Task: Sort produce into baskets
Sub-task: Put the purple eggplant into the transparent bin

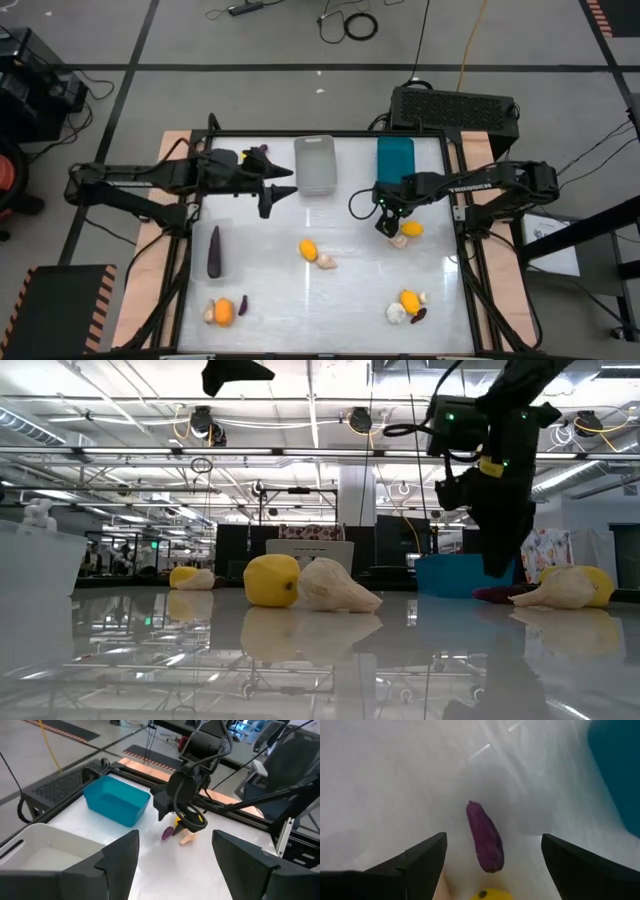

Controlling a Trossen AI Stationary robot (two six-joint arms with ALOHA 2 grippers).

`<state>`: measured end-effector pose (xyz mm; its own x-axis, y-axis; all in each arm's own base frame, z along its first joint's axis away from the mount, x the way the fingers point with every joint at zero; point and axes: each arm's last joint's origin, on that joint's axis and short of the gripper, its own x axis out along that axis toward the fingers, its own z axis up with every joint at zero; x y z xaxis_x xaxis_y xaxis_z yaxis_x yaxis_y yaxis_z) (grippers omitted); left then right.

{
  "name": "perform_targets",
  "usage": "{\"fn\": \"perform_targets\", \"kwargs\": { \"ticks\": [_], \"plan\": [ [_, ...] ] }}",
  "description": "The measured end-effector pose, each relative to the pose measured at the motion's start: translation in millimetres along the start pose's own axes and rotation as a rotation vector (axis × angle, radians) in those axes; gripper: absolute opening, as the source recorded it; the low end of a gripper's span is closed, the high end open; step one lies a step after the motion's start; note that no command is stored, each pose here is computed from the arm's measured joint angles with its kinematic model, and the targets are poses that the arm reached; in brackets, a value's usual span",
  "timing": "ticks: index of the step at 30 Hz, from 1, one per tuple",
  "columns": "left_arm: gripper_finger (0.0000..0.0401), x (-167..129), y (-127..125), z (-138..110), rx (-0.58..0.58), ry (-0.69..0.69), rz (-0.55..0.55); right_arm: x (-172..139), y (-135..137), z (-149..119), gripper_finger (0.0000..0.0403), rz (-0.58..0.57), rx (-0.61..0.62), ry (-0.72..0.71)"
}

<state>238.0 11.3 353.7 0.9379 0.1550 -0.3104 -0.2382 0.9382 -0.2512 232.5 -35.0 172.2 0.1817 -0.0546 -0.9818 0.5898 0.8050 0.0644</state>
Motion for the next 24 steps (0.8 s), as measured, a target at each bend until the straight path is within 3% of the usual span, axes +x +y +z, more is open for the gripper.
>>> {"fn": "perform_targets", "kwargs": {
  "ticks": [7, 11, 17, 24],
  "plan": [
    [0.0257, -1, 9, 5, -0.017, -0.025, 0.010, 15, -4, -11, 0.0317, -0.003, -0.013, 0.005],
    [0.0257, -3, 13, 8, -0.050, -0.048, 0.022, 20, -7, -15, 0.0293, -0.011, -0.022, 0.020],
    [0.0257, -4, 14, 8, -0.074, -0.053, 0.060, 21, -7, -17, 0.0207, -0.012, -0.065, 0.025],
    [0.0257, -25, 17, -1, -0.129, -0.007, 0.171, 21, -7, -16, 0.0087, -0.004, -0.125, 0.026]
  ]
}}
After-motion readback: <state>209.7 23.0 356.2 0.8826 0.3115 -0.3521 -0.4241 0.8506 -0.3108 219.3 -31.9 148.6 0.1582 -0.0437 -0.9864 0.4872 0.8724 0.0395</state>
